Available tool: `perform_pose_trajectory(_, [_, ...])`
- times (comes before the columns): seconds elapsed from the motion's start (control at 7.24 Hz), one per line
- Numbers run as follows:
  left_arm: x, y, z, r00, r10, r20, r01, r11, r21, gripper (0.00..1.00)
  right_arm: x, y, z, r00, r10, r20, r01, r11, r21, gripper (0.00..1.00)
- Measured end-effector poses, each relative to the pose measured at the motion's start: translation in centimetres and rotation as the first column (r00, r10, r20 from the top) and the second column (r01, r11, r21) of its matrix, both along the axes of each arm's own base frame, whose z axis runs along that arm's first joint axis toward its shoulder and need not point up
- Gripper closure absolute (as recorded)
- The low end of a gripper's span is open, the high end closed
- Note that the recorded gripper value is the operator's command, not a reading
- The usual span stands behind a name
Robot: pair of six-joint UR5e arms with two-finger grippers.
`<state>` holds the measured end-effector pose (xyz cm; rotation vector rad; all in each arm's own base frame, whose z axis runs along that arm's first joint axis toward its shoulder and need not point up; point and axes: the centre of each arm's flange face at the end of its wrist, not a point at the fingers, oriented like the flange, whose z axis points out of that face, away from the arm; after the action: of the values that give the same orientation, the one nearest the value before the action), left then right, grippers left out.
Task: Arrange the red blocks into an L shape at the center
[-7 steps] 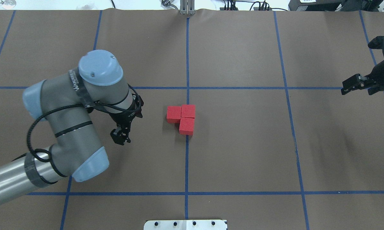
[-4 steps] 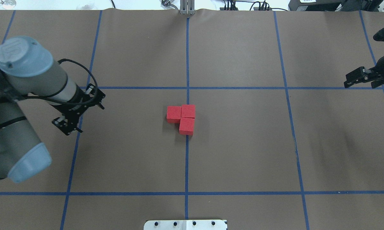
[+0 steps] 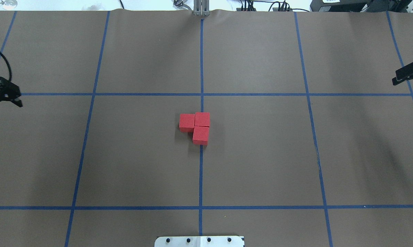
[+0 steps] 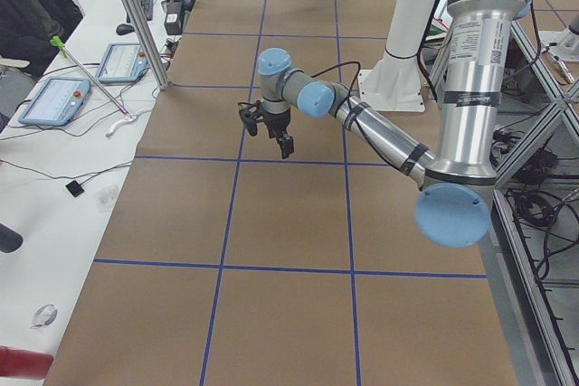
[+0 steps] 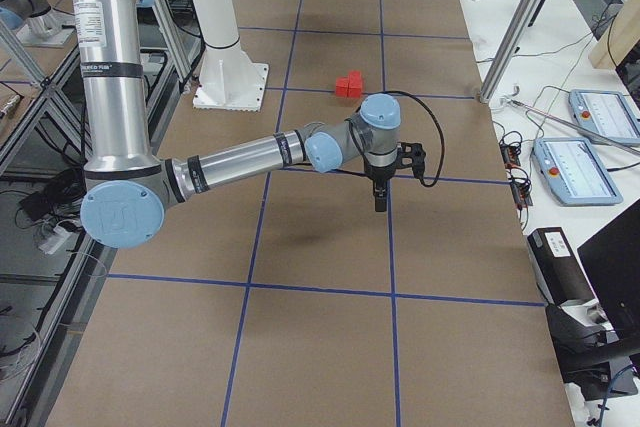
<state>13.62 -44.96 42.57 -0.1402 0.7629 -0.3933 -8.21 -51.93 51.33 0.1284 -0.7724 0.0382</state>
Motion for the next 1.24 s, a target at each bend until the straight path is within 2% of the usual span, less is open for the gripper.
perform_pose_trajectory(0.28, [-8.4, -1.2, 6.9, 0.989, 0.150, 0.009, -0.149, 0.979, 0.139, 0.00, 2.9, -0.1, 2.5, 1.000, -0.022, 0.021, 0.022, 1.000, -0.002, 0.00])
perform_pose_trajectory(0.69, [-17.6, -1.9, 16.5, 0.950, 0.309, 0.035, -0.305, 0.904, 0.300, 0.00, 6.8, -0.2, 4.5, 1.000, -0.004, 0.023, 0.004, 1.000, 0.003, 0.00])
perform_pose_trajectory(0.83, [-18.8, -1.8, 17.9, 0.944, 0.329, 0.035, -0.321, 0.885, 0.337, 0.00, 7.9, -0.2, 5.1, 1.000, -0.012, 0.016, 0.012, 1.000, 0.021, 0.00])
perform_pose_trajectory(0.97, [-19.1, -1.7, 18.2, 0.942, 0.336, 0.015, -0.318, 0.876, 0.363, 0.00, 8.6, -0.3, 5.9, 0.999, -0.038, 0.003, 0.038, 0.998, 0.045, 0.00])
perform_pose_trajectory(1.24, [-19.1, -1.7, 17.9, 0.941, 0.338, -0.022, -0.304, 0.871, 0.386, 0.00, 9.0, -0.2, 6.8, 0.998, -0.067, -0.014, 0.068, 0.995, 0.068, 0.00])
